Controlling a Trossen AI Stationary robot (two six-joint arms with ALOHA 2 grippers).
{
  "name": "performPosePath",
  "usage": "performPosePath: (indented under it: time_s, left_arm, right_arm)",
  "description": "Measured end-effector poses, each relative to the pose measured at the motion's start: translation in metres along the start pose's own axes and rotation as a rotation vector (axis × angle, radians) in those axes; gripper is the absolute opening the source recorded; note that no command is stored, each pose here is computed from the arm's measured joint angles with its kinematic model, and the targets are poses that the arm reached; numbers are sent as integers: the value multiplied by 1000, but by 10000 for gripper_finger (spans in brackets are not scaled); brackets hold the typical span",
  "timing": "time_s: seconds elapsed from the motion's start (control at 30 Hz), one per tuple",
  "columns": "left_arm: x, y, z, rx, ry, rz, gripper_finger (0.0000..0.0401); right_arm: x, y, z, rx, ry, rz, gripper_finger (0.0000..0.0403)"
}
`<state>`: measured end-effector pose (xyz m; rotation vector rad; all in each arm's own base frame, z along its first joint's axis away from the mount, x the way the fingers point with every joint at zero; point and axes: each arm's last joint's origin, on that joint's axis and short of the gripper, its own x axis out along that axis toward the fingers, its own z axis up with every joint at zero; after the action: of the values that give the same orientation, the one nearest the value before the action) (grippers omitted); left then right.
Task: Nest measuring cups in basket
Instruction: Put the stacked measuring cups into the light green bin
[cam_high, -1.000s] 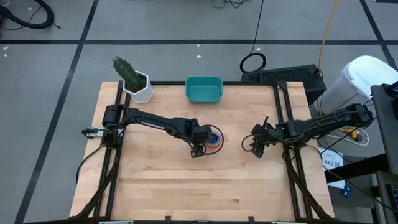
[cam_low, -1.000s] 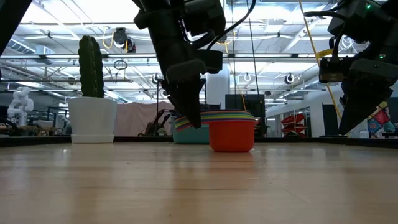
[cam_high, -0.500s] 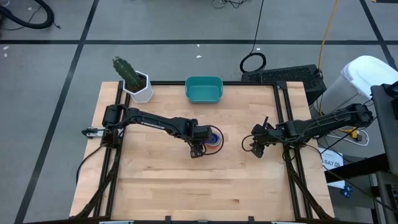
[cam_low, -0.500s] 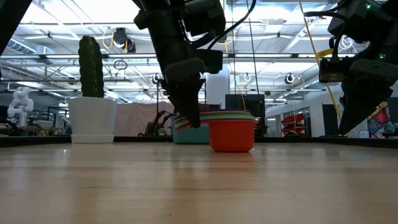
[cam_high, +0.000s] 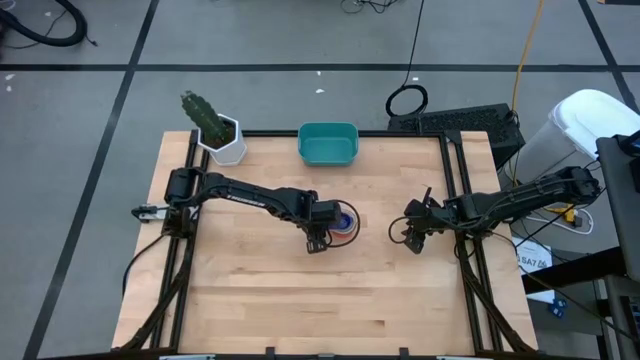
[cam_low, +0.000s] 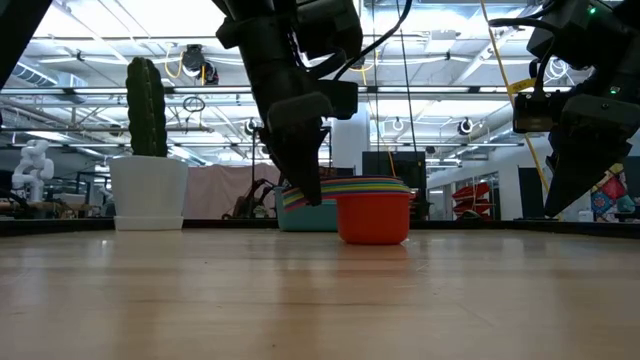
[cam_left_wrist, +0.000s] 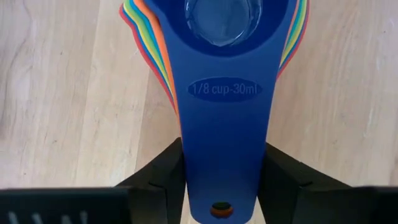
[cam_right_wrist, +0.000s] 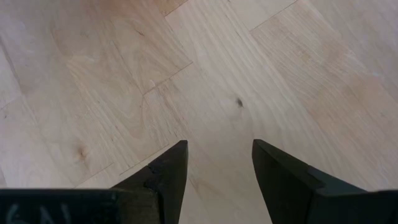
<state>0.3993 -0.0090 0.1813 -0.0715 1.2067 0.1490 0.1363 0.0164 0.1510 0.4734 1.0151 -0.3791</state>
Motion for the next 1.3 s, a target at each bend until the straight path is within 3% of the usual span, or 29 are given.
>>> performPosePath:
  time_s: [0.2,0.37,1.3]
  left_arm:
    - [0,0,0,0,0,0,181]
    - [0,0,0,-17,1,0,145]
    - [0,0,0,-7,6,-33,145]
  right_arm:
    - [0,0,0,0,0,0,171]
    - [0,0,0,0,0,0,171]
    - [0,0,0,0,0,0,171]
